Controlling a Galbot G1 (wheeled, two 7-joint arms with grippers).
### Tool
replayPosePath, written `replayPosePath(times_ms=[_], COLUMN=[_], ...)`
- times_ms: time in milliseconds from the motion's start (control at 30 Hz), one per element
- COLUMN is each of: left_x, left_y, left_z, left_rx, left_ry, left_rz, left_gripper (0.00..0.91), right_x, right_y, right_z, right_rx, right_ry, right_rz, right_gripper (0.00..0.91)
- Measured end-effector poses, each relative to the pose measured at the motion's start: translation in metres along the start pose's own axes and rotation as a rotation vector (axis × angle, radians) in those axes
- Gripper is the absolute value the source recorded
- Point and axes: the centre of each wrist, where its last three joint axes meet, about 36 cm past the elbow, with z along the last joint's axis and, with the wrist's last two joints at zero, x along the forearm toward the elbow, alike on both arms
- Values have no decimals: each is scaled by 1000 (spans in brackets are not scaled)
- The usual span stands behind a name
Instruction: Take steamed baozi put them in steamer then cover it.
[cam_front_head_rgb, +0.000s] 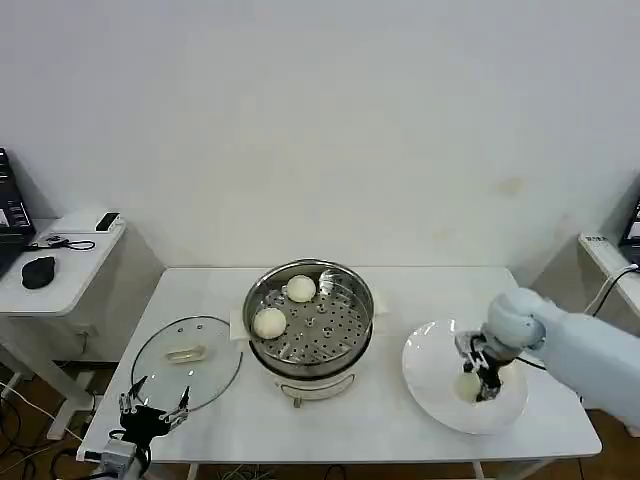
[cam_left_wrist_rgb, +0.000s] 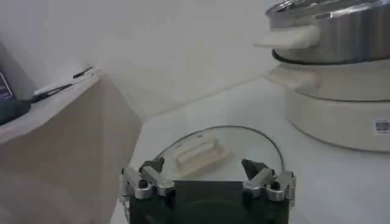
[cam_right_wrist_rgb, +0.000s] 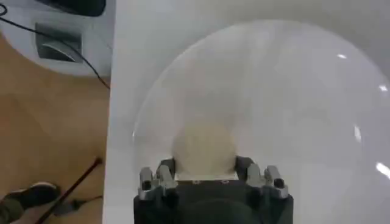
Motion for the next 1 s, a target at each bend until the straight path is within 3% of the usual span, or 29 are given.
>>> replayPosePath(times_ms=[300,500,767,1000], left_x=[-1,1,2,6], left_y=[0,2,6,6], left_z=[0,-1,-2,-2], left_rx=[-2,-3,-4,2], left_ry=[-1,-4,-8,-8], left_rz=[0,-5,-16,-30], left_gripper=[907,907,907,907], right_x=[76,124,178,191], right_y=[-45,-84,-135,-159], right_z=[-12,-35,-75,-139], right_rx=[32,107,302,522], right_ry=[-79,-145,-227,-253], right_rz=[114,181,235,236], right_gripper=[635,635,635,645])
